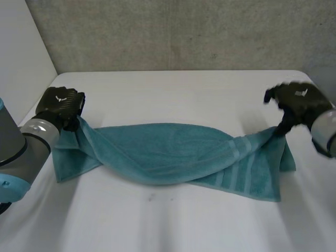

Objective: Fold the laundry

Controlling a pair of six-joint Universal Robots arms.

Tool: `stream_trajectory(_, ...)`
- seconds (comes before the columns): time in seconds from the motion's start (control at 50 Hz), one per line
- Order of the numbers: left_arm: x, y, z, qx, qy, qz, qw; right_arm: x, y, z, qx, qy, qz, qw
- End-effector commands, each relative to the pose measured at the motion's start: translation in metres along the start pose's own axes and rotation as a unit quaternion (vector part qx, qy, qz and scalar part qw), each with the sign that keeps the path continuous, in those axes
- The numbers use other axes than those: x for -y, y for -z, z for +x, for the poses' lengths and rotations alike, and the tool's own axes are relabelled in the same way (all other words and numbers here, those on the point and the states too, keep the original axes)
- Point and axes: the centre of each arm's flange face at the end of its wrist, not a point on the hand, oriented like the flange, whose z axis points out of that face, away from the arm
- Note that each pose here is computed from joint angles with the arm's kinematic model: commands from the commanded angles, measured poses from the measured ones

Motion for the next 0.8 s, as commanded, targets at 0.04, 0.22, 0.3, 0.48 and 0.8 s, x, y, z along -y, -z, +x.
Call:
stream_trajectory(0.04, -0.002, 0.002, 0.002, -0.002, 0.001, -0.004, 1.0, -0.063, 0.058, -0.057, 0.092, -0.005, -0.064, 0.994)
stream_trajectory(0.22, -0.002, 0.003, 0.003, -0.003, 0.001, -0.005, 1.0, -0.093, 0.063, -0.069, 0.1, 0.026, -0.073, 0.992)
stream_trajectory(0.3, -0.004, 0.004, 0.004, -0.005, 0.002, -0.007, 1.0, -0.105, 0.059, -0.072, 0.105, 0.029, -0.083, 0.991)
stream_trajectory(0.48, -0.006, 0.004, 0.005, -0.008, 0.004, -0.011, 1.0, -0.122, 0.052, -0.077, 0.113, 0.05, -0.097, 0.988)
stream_trajectory(0.8, -0.007, 0.004, 0.006, -0.008, 0.005, -0.011, 1.0, -0.128, 0.042, -0.074, 0.105, 0.071, -0.088, 0.988)
